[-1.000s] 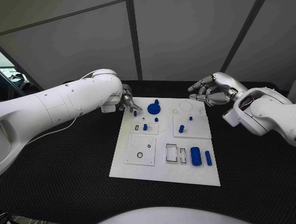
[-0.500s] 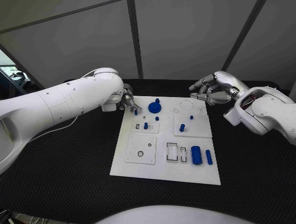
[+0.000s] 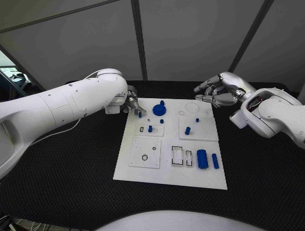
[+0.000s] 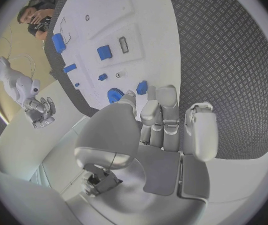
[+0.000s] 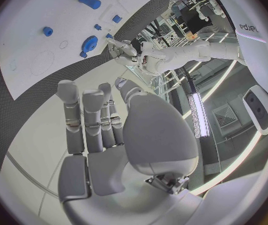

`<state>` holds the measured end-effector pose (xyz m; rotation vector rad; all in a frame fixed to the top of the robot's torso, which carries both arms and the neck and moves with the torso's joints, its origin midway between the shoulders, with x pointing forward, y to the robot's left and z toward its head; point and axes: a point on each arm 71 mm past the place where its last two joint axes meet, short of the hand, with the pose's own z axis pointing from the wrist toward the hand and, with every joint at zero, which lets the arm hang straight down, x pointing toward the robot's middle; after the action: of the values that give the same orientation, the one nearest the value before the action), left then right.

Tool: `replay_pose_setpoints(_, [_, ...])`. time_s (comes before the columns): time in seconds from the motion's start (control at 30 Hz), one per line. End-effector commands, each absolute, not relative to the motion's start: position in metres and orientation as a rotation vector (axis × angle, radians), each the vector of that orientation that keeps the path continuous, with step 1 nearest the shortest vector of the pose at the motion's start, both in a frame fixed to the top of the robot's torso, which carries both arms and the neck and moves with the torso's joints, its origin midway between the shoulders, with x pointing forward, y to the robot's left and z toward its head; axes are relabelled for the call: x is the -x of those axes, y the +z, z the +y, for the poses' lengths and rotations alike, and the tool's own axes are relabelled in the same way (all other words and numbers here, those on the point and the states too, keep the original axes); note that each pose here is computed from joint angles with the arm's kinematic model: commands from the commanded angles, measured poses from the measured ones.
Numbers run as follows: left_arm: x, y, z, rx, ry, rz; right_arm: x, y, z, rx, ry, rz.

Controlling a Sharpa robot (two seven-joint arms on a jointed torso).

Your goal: Assemble the parts on the task board

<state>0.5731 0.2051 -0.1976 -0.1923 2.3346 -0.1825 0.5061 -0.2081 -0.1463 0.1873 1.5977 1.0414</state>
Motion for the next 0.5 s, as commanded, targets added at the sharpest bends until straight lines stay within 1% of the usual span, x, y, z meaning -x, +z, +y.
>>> replay_pose_setpoints(0.03, [-0.5728,-0.1975,0.2033,0.18,-0.2,2.349,-0.5062,-0.144,-0.2069,-0.182,1.051,1.584])
replay_pose_setpoints(0.5, [-0.5726,-0.1985,0.2008,0.189,-0.226,2.359,-0.5062,-0.1441,-0.2059,-0.181,1.053,1.585])
